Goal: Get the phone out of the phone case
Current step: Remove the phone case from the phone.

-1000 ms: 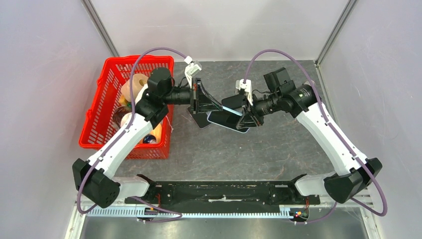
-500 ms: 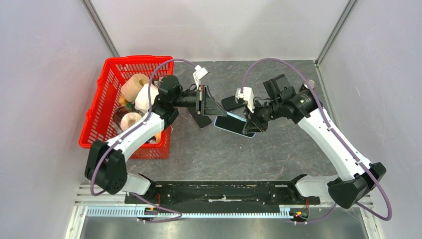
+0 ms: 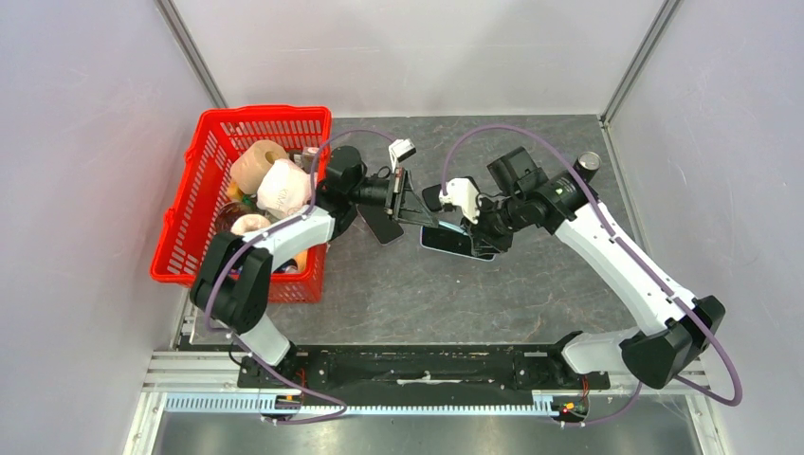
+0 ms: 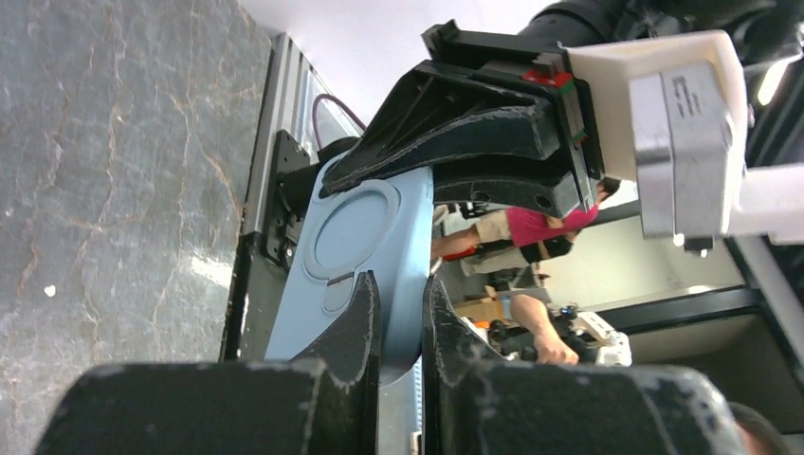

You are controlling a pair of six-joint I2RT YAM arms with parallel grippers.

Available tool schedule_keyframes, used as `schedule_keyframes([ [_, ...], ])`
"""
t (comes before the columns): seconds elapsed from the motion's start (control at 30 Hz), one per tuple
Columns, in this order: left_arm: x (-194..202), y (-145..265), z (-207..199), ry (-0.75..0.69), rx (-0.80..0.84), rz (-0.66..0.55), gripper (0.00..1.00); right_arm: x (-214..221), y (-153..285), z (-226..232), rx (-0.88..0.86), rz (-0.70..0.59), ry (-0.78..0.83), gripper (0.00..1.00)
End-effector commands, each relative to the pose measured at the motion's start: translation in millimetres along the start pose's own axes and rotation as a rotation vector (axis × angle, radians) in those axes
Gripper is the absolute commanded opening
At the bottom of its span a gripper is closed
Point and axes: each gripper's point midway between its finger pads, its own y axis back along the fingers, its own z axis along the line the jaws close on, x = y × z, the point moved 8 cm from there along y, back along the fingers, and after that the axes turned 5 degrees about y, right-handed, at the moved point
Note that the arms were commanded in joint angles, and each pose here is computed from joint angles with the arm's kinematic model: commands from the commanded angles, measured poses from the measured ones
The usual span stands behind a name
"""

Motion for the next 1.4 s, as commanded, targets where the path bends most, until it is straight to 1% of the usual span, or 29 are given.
schedule_keyframes([
  [0.0,-16,-26,33,0.315,-0.113,-0.156,0.02,-68,6,-1,0.020,-0.283,0.340,0.00],
  [0.17,-23,-32,37,0.316,-0.084,-0.149,0.02,-68,5,4,0.008,-0.278,0.344,0.00],
  [0.4,-23,-41,36,0.277,-0.069,-0.120,0.02,-69,6,5,0.005,-0.277,0.340,0.00],
  [0.5,-22,-40,29,0.212,-0.055,-0.095,0.02,-70,6,4,0.007,-0.275,0.319,0.00],
  [0.6,-22,-37,13,0.102,-0.046,-0.042,0.02,-70,7,3,0.002,-0.279,0.285,0.00],
  [0.7,-20,-29,-5,-0.046,-0.117,-0.012,0.03,-68,11,1,-0.008,-0.296,0.236,0.00],
  [0.73,-21,-26,-11,-0.127,-0.150,-0.005,0.07,-68,13,1,-0.017,-0.300,0.222,0.00],
  [0.77,-19,-22,-16,-0.151,-0.181,0.010,0.13,-66,16,0,-0.024,-0.305,0.201,0.00],
  [0.8,-20,-18,-24,-0.201,-0.196,0.015,0.22,-64,18,-1,-0.031,-0.305,0.180,0.00],
  [0.83,-19,-14,-30,-0.219,-0.210,0.024,0.33,-62,20,-1,-0.047,-0.306,0.161,0.00],
  [0.87,-19,-8,-36,-0.248,-0.223,0.031,0.40,-60,22,-1,-0.057,-0.303,0.142,0.00],
  [0.9,-20,-2,-42,-0.295,-0.235,0.036,0.46,-58,24,-1,-0.072,-0.299,0.125,0.00],
  [0.97,-21,12,-54,-0.357,-0.273,0.048,0.54,-53,28,-1,-0.096,-0.293,0.094,0.00],
  [1.07,-23,33,-76,-0.464,-0.292,0.045,0.63,-46,29,0,-0.124,-0.288,0.052,0.00],
  [1.13,-17,47,-91,-0.536,-0.296,0.058,0.69,-43,28,-1,-0.132,-0.289,0.025,0.00],
  [1.27,3,62,-107,-0.705,-0.342,0.108,0.72,-39,26,-5,-0.154,-0.293,-0.030,0.00],
  [1.37,20,71,-105,-0.810,-0.383,0.130,0.76,-40,26,-6,-0.200,-0.317,-0.066,0.00],
])
